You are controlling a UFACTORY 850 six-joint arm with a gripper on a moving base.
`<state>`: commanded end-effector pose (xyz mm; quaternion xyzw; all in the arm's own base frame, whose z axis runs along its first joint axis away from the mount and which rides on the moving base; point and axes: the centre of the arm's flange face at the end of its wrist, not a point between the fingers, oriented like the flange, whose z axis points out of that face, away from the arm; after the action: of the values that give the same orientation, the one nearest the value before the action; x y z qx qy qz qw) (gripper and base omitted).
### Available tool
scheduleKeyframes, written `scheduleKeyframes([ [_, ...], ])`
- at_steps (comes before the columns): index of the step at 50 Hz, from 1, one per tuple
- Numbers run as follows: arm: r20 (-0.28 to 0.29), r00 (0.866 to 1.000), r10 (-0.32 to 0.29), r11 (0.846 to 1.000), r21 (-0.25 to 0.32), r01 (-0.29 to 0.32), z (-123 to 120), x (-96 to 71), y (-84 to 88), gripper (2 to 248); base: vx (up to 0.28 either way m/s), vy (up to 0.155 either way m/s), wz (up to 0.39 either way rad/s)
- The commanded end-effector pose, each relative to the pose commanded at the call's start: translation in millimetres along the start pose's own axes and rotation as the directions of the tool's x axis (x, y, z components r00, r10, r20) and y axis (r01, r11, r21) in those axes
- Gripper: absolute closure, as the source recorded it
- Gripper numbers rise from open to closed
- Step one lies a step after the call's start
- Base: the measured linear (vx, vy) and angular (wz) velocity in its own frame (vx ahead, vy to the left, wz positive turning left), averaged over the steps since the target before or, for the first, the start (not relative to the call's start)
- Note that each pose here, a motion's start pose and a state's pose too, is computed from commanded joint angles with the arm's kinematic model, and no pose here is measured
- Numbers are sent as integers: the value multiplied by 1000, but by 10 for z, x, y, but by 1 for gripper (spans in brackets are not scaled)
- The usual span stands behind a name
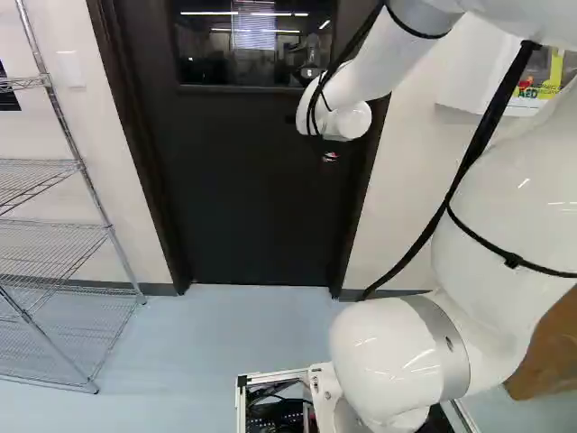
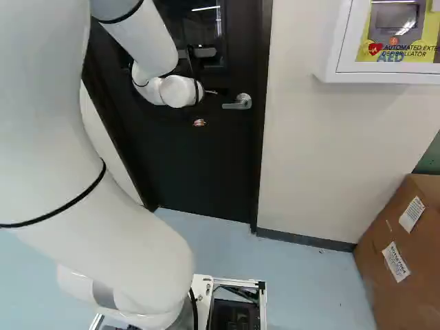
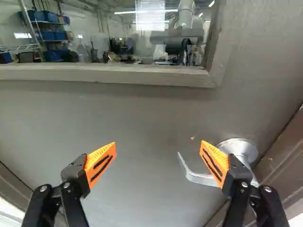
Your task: Open the door and move inside
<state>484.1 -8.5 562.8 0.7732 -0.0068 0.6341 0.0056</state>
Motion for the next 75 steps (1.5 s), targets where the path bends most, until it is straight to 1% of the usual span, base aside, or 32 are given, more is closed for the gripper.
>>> scheduleKeyframes([
  [11,-19,1000,3,1000,-17,-3,-23,91,85,3,0,0,0],
  [37,-21,1000,12,998,-67,-13,-17,104,330,3,0,0,0],
  [51,2,1000,15,997,-72,-14,20,-9,358,3,0,0,0],
  [63,29,999,15,998,-66,-13,129,-118,334,3,0,0,0],
  [75,55,998,17,998,-65,-13,181,-239,330,3,0,0,0],
])
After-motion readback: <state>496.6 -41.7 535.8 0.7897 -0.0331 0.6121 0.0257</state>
